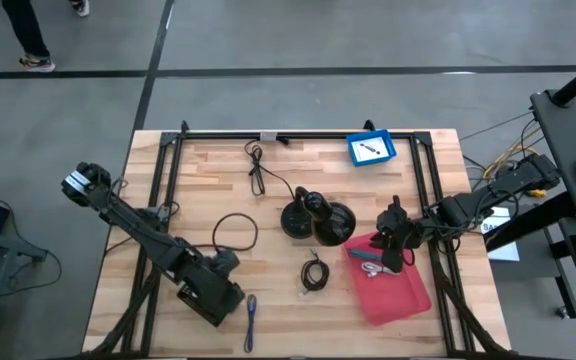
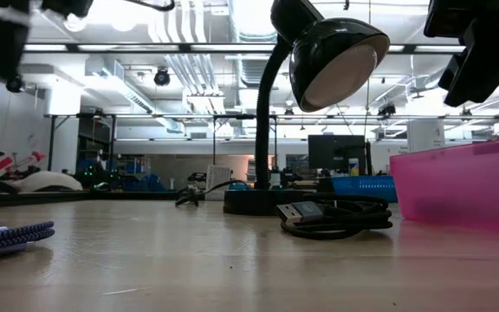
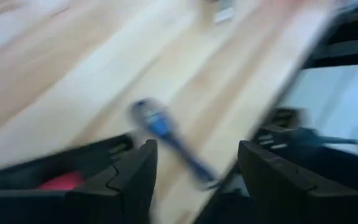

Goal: Pick and place items into bin
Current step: Put the purple charger cable into the pink bin

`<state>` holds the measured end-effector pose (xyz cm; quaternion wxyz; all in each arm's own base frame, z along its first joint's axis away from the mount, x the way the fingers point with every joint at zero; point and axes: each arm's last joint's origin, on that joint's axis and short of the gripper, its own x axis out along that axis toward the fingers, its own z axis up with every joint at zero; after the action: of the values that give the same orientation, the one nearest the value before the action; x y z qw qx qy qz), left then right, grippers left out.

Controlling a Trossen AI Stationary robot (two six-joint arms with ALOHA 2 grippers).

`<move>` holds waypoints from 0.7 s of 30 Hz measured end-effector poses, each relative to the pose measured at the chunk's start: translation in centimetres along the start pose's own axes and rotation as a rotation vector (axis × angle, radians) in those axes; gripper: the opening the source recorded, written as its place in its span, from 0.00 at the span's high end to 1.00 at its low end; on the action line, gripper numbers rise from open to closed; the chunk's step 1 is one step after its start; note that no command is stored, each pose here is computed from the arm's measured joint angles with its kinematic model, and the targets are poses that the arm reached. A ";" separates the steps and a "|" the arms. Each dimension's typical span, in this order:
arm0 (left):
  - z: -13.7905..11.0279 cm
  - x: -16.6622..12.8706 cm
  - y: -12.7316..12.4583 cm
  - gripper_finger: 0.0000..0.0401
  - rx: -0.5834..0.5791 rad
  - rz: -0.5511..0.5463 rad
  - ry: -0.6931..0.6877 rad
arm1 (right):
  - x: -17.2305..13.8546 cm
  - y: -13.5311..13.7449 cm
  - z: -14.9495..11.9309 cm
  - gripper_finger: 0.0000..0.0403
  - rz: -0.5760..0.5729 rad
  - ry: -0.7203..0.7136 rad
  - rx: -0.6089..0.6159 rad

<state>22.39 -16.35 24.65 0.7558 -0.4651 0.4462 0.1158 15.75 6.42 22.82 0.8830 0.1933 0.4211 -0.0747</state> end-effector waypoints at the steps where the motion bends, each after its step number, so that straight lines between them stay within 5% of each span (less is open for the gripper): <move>1: 0.1 0.0 -0.4 0.48 0.006 -0.045 -0.019 | 0.0 0.0 0.0 0.82 0.000 -0.001 0.000; 7: 0.6 0.2 -1.9 0.48 0.050 -0.196 -0.070 | 0.0 0.0 0.0 0.82 0.003 -0.005 0.005; 21: 0.7 0.7 -1.1 0.48 0.043 -0.162 -0.069 | 0.0 0.1 0.1 0.82 0.011 -0.014 0.008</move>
<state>23.81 -16.58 24.87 0.7874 -0.4790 0.3832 0.0608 15.87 6.47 22.93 0.8854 0.1988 0.4137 -0.0730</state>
